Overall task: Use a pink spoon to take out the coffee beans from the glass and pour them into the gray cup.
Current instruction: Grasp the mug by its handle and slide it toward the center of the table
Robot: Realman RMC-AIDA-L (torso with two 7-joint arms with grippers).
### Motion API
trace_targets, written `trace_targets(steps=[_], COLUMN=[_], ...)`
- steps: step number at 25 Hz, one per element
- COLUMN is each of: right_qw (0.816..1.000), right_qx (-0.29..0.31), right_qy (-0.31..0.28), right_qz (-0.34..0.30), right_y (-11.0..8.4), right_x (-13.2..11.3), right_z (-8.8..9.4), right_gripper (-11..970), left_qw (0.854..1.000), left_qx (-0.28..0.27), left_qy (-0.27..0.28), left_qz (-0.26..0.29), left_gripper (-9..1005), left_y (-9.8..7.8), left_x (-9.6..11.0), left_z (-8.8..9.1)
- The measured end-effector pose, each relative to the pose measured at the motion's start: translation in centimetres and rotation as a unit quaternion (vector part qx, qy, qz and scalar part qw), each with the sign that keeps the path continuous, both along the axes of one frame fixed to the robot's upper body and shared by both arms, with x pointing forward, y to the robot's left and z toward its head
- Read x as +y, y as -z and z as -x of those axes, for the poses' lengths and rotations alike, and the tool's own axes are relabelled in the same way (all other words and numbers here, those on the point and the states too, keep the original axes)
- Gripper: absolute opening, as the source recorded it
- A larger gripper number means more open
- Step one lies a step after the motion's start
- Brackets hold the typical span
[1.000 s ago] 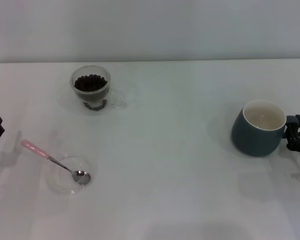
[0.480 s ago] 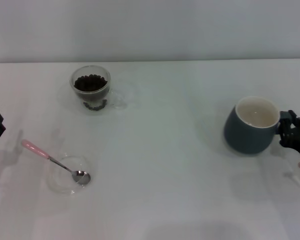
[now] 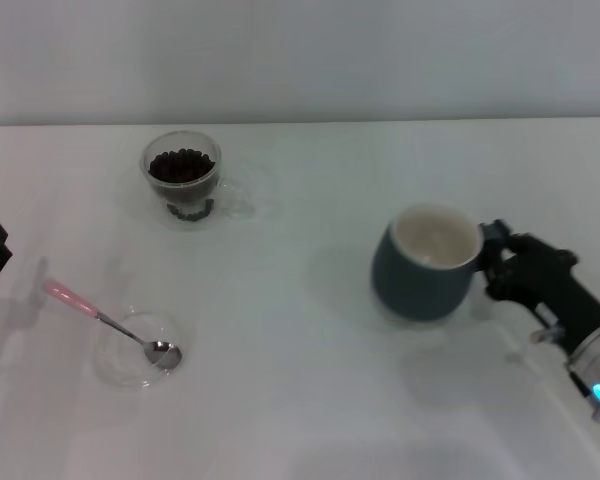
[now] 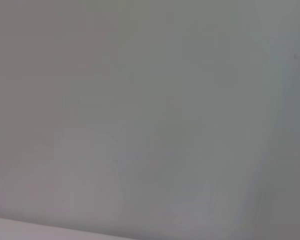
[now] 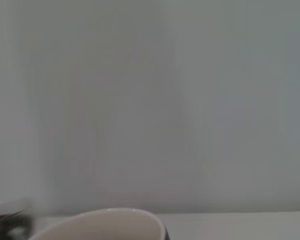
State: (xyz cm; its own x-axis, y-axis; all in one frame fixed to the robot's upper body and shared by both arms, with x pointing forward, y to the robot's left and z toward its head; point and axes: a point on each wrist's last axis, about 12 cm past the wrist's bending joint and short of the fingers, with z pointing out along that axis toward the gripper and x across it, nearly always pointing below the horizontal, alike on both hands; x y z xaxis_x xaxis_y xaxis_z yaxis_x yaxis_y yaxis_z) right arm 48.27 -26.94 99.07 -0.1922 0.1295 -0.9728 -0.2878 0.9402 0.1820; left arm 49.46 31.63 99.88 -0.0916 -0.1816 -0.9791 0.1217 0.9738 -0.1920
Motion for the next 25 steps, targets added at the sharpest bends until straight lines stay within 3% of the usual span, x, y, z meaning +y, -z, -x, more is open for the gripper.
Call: trace_targets(steps=[6, 25], right_qw=[0.998, 0.994], right_qx=[-0.003, 0.022], right_qy=[-0.064, -0.105], right_qz=[0.020, 0.032], right_y=[0.1, 0.9], right_x=[1.7, 3.1], right_z=[0.4, 1.4], right_gripper=[175, 180], left_qw=[1.000, 1.000], left_qx=[-0.001, -0.005], left_qy=[0.001, 0.002], left_qz=[0.000, -0.001], left_gripper=[876, 876], left_y=[0.0, -0.2], left_x=[0.0, 0.0], left_z=[-0.1, -0.3])
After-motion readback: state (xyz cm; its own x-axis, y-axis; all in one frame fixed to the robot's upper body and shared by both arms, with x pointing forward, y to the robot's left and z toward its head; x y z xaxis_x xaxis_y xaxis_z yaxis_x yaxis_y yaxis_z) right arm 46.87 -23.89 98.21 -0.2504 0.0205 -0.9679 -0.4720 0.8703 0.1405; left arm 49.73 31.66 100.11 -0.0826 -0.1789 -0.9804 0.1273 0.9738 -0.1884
